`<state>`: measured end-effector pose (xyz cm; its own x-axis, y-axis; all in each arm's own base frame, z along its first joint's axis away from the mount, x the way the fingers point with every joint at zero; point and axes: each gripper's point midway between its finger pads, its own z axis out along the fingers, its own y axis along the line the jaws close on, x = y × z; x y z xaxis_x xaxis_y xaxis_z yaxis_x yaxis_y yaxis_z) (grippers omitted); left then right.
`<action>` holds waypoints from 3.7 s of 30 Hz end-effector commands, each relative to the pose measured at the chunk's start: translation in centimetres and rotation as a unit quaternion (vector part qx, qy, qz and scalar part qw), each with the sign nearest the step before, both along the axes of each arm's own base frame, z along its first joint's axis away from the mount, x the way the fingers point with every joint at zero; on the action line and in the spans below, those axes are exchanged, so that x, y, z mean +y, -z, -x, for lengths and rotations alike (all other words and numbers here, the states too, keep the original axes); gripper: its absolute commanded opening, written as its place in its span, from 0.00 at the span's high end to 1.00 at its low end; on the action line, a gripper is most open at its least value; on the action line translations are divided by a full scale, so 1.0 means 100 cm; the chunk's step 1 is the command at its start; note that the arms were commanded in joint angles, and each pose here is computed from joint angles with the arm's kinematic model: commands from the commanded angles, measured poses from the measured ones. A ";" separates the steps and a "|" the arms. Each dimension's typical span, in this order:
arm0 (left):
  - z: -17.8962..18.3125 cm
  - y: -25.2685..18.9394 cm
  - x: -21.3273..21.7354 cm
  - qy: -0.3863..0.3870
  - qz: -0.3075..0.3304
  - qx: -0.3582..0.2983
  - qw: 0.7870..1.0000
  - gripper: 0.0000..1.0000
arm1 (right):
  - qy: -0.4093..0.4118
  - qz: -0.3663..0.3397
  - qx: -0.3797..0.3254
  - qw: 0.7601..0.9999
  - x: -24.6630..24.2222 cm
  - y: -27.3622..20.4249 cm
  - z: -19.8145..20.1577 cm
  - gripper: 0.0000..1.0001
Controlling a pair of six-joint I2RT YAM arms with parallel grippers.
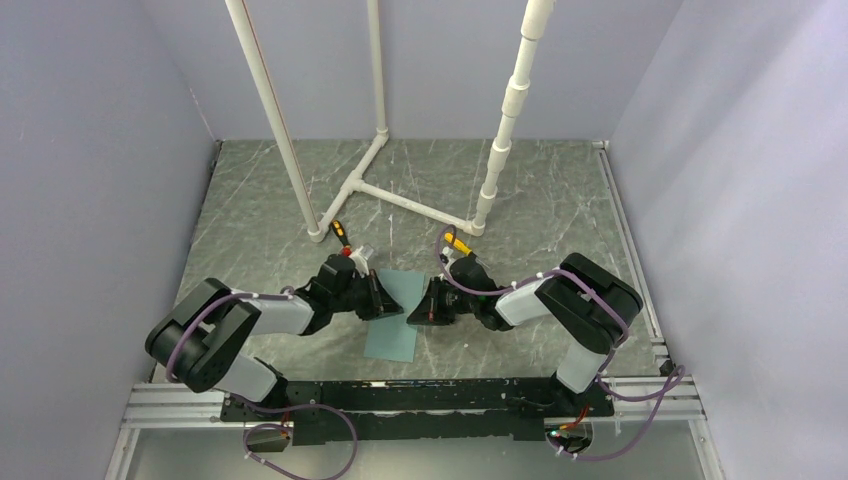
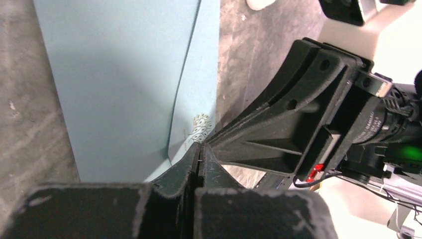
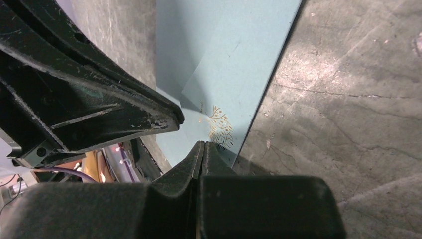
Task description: Place the letter into the envelope and seal it
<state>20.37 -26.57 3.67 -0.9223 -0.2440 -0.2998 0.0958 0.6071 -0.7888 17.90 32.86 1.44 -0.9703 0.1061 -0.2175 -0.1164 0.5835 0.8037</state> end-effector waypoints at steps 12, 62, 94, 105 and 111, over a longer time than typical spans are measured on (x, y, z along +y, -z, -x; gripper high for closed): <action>0.019 0.067 0.038 -0.043 -0.134 0.097 0.985 0.98 | -0.023 0.020 -0.052 0.998 -0.009 0.005 0.002 1.00; 0.039 0.091 0.054 -0.088 -0.134 0.142 0.977 0.98 | -0.060 -0.099 -0.110 0.987 0.027 -0.050 0.026 0.96; 0.047 0.098 0.058 -0.080 -0.140 0.150 0.976 0.97 | -0.055 0.304 -0.315 0.897 0.024 0.007 -0.002 0.80; 0.047 0.102 0.055 -0.076 -0.135 0.152 0.976 0.97 | -0.133 0.361 -0.260 0.886 -0.011 0.031 0.048 0.93; 0.045 0.103 0.055 -0.082 -0.135 0.154 0.975 0.97 | -0.204 0.353 -0.240 0.881 -0.012 0.043 0.076 0.92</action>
